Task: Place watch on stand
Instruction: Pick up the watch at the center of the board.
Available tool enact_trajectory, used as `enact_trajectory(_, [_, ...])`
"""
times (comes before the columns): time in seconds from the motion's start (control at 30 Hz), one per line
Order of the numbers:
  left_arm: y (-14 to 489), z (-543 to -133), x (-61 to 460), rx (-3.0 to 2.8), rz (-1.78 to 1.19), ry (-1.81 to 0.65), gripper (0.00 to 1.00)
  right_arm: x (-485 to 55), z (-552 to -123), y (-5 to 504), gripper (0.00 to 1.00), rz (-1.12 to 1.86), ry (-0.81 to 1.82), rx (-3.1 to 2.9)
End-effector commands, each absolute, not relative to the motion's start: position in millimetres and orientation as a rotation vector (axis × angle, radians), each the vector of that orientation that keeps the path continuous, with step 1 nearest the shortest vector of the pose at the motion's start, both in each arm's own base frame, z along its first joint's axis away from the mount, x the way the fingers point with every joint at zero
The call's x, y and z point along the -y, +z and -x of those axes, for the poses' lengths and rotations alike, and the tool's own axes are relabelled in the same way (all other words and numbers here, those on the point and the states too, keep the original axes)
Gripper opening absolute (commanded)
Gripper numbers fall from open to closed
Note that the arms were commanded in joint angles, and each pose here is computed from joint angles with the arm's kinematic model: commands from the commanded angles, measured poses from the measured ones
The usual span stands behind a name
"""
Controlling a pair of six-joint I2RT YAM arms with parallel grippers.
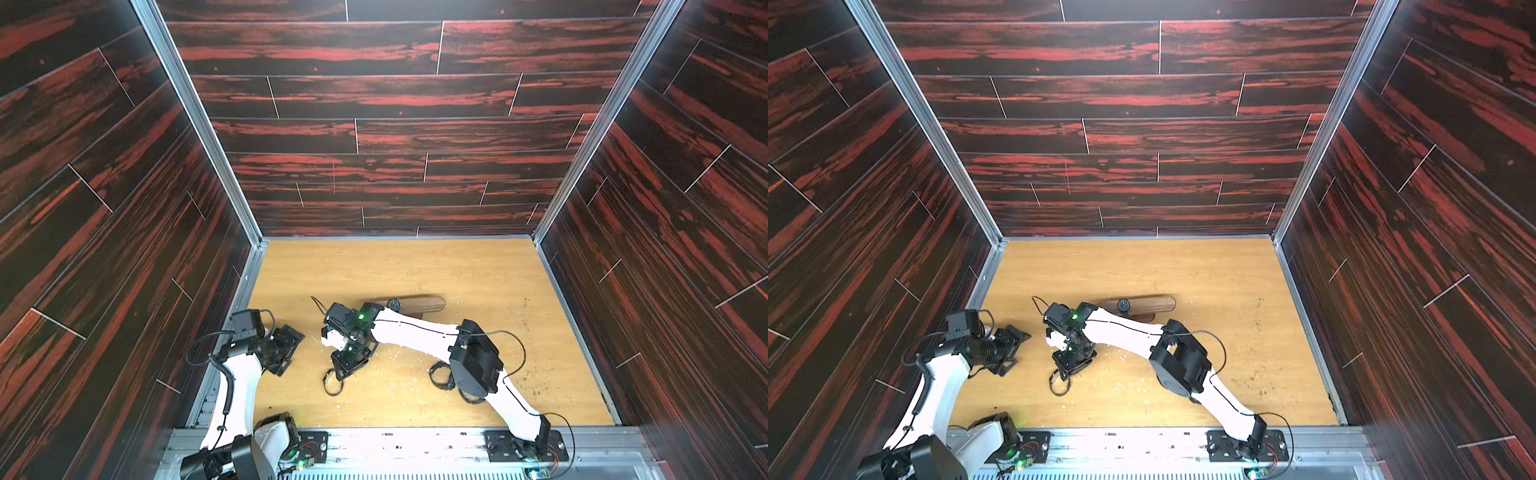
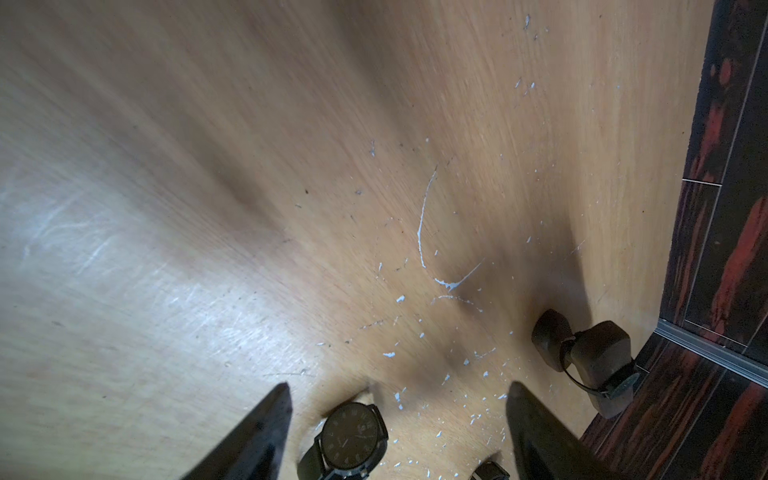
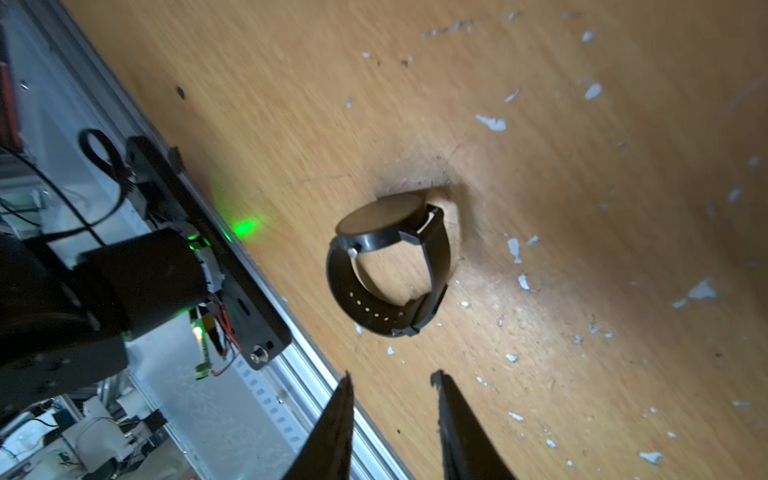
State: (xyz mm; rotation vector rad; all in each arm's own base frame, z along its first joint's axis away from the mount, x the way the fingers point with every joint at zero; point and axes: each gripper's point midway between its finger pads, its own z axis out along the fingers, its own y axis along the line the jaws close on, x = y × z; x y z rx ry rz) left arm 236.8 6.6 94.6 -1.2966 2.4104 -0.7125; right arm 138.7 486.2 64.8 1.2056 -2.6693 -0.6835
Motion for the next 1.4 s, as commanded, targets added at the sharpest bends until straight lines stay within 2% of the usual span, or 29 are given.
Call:
enact_trajectory(0.0, [88.4,-231.5,-4.1,-2.430,1.310,-0.726,0.82,-484.6,-135.4,53.0,0.37,-1.213,-0.625,2.652])
enact_trajectory(0.27, [88.1,-231.2,-5.1,-2.432,1.310,-0.721,0.82,-489.6,-145.0,32.1,0.37,-1.222,-0.555,2.679])
enact_trajectory(0.47, [89.2,-233.0,-6.8,-2.437,1.303,-0.711,0.82,-496.6,-157.7,23.3,0.33,-1.220,-0.531,2.725])
enact_trajectory(0.6, [88.2,-234.1,-7.6,-2.441,1.306,-0.709,0.82,-501.3,-168.0,22.1,0.24,-1.215,-0.541,2.757])
enact_trajectory(0.87, [92.3,-239.6,-10.1,-2.443,1.296,-0.708,0.82,-506.4,-184.0,26.7,0.00,-1.302,-0.564,2.766])
enact_trajectory(1.37, [102.4,-249.8,-11.2,-2.412,1.287,-0.737,0.82,-505.4,-212.7,58.9,0.00,-1.485,-0.635,2.825])
